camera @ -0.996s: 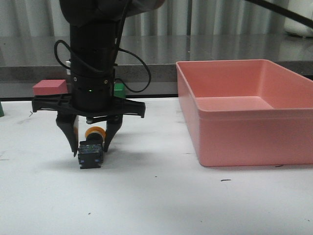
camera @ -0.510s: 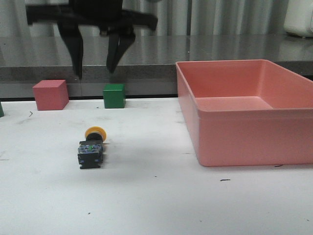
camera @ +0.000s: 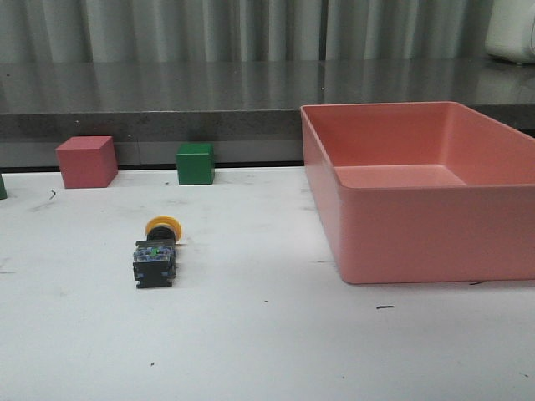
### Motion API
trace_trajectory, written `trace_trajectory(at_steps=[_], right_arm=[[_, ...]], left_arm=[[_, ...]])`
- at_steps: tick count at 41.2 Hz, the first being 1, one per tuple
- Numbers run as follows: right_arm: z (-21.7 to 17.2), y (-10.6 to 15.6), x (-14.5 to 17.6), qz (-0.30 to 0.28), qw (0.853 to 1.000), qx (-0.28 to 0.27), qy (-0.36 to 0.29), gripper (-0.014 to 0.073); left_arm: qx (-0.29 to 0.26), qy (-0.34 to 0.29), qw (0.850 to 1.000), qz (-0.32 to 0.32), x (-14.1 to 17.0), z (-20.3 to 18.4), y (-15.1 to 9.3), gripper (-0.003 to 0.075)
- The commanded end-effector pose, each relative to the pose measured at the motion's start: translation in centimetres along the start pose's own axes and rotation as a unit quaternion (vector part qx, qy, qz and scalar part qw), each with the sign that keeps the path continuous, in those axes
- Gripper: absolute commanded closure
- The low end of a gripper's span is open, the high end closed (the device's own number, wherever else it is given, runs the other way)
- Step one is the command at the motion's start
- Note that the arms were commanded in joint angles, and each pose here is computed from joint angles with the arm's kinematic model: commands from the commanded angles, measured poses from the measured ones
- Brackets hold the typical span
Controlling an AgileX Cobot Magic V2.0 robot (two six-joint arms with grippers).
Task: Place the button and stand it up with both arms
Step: 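Withdraw the right gripper upward away from the button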
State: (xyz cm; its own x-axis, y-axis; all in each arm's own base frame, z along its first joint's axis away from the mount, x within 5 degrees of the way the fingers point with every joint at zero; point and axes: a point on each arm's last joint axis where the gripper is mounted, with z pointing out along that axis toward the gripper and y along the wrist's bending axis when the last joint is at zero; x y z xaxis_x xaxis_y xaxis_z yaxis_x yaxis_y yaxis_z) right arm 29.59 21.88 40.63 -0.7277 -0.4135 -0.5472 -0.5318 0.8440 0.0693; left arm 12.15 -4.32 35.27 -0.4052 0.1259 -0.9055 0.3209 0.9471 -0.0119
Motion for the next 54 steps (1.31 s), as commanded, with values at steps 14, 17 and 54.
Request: trace_trajectory(at_steps=[14,17,54], right_arm=[[-8.6,-2.7,9.5,-0.001,0.99,0.027,-0.137,0.0193],[-9.5,-2.8,11.5,-0.004,0.988,0.031,-0.149,0.0193],[-15.3,-3.2,28.3,-0.027,0.959,0.036,-0.279,0.0193]], left_arm=[[0.009,-0.056,0.998,-0.001,-1.8,-0.6,-0.2,0.0279],[0.009,-0.056,0.998,-0.001,-1.8,-0.6,-0.2,0.0279],[0.009,-0.056,0.998,-0.001,-1.8,-0.6,-0.2,0.0279]])
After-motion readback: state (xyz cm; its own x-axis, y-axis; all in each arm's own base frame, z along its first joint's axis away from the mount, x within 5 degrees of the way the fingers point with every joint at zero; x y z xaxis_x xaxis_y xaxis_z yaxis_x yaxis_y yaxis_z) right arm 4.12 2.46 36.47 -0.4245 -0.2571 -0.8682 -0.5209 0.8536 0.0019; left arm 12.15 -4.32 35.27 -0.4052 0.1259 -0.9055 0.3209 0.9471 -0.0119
